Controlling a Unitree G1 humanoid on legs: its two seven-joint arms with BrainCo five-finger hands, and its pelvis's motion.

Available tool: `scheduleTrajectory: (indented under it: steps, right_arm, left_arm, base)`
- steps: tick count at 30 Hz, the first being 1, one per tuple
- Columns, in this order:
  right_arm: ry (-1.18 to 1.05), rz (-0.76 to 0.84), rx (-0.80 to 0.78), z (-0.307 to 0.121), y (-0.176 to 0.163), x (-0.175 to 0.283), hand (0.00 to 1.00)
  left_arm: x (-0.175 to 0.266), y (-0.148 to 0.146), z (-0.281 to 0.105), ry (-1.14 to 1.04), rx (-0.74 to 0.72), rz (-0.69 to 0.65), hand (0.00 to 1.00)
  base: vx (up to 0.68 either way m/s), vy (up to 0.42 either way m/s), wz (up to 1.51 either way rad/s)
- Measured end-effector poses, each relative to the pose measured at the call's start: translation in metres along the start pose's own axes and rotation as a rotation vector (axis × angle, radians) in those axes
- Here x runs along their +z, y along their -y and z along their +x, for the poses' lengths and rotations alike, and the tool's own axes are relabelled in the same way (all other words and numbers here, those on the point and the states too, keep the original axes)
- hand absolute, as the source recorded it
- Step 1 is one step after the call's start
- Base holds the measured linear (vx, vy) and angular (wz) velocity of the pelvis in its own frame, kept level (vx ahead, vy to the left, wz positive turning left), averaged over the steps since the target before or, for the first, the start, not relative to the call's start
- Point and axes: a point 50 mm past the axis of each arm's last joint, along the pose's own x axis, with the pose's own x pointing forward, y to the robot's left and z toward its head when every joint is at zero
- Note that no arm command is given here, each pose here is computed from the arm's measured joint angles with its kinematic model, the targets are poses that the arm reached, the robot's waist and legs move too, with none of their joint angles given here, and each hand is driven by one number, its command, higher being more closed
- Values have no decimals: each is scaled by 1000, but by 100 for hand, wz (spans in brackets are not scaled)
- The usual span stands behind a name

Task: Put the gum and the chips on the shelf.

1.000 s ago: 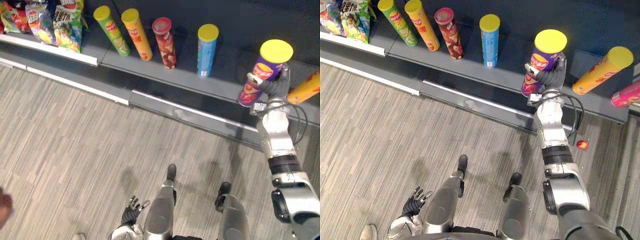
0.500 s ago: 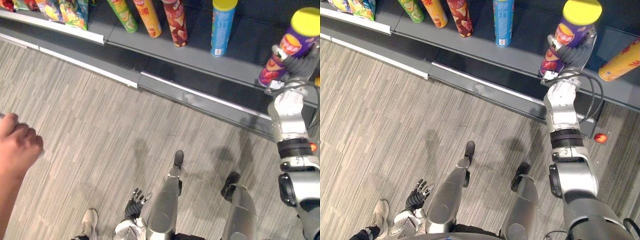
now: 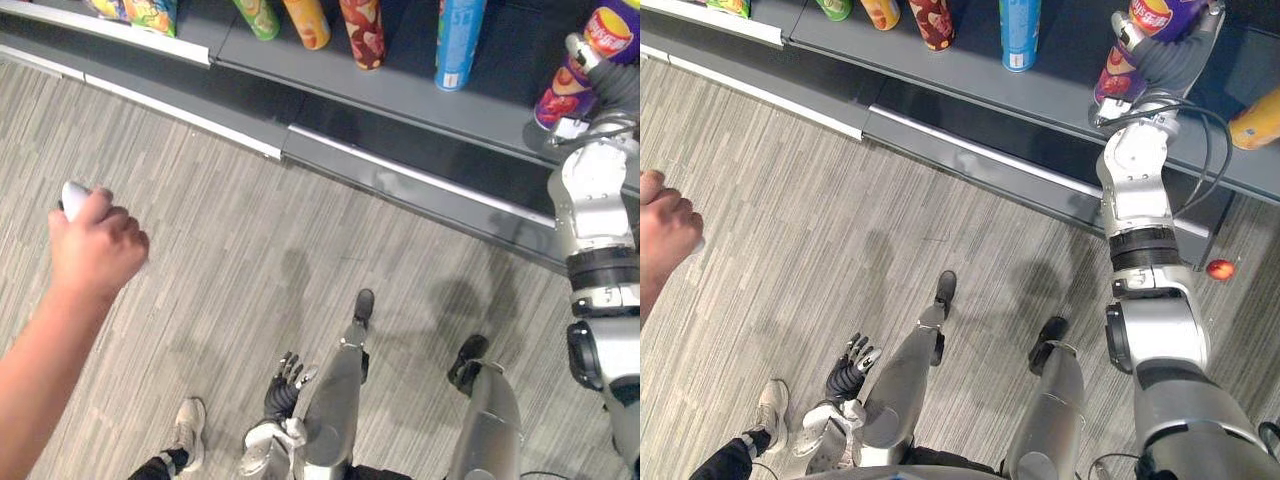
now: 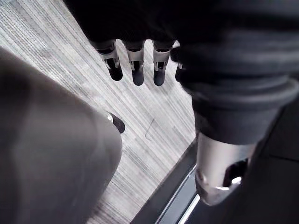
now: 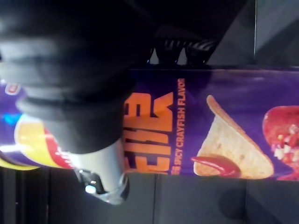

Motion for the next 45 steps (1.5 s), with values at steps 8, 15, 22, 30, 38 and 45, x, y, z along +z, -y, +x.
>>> scheduleTrajectory:
  steps: [8,15,22,30,38,45]
  right_arm:
    - [67,-18,-13,16,-2,19,100]
    - [106,-25,-42,23,-5,32,100]
    - [182,-46,-62,37,1,53,100]
    - [216,-62,-69,39,-2,60,100]
    - [262,-73,-56,43,-5,72,0]
    - [284,-70,-67,46,-2,79,0]
  left_arm:
    - [4,5,1,19,-17,-27,0]
    - [5,10,2,31,-27,-51,0]
    - [17,20,4,93,-68,-72,0]
    - [25,39,8,142,-129,-145,0]
    - [26,41,7,150,-151,-145,0]
    - [26,41,7,154,-157,-143,0]
  base:
    - [13,-50,0]
    - [13,-58,0]
    - [1,-59,0]
    - [-3,-45,-2]
    - [-9,-39,3]
    - [-3,-18,0]
